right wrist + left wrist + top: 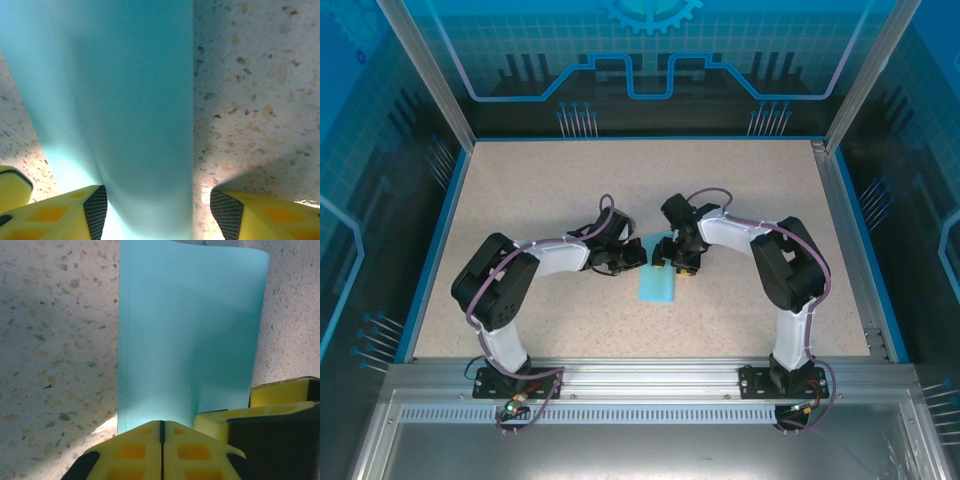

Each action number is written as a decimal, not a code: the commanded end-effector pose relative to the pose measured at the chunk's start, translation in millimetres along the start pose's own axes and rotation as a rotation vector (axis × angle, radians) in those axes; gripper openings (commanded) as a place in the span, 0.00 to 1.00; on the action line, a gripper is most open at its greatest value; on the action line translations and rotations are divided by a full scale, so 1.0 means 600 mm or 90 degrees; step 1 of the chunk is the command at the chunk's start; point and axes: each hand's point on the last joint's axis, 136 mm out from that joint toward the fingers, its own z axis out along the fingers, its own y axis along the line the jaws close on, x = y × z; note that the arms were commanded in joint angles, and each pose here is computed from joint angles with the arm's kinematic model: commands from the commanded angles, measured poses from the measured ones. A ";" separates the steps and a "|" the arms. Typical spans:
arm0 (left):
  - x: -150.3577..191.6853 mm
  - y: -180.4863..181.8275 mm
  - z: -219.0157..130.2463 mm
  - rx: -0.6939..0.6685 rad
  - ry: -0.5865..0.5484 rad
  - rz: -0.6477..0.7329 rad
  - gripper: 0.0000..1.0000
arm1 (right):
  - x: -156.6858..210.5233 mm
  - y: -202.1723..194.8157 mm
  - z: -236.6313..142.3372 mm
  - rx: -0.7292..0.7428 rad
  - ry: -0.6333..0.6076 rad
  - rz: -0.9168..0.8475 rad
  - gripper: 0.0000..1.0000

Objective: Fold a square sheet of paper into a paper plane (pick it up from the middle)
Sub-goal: Hold the square sheet of paper at the center of the table.

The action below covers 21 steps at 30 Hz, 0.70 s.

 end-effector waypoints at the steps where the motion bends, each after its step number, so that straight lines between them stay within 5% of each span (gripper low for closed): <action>1: 0.000 -0.018 0.009 0.017 0.013 0.000 0.02 | 0.035 -0.100 0.072 0.141 0.049 0.013 0.65; 21: 0.025 0.023 0.045 -0.030 0.047 -0.019 0.00 | 0.033 -0.096 0.069 0.135 0.045 0.011 0.65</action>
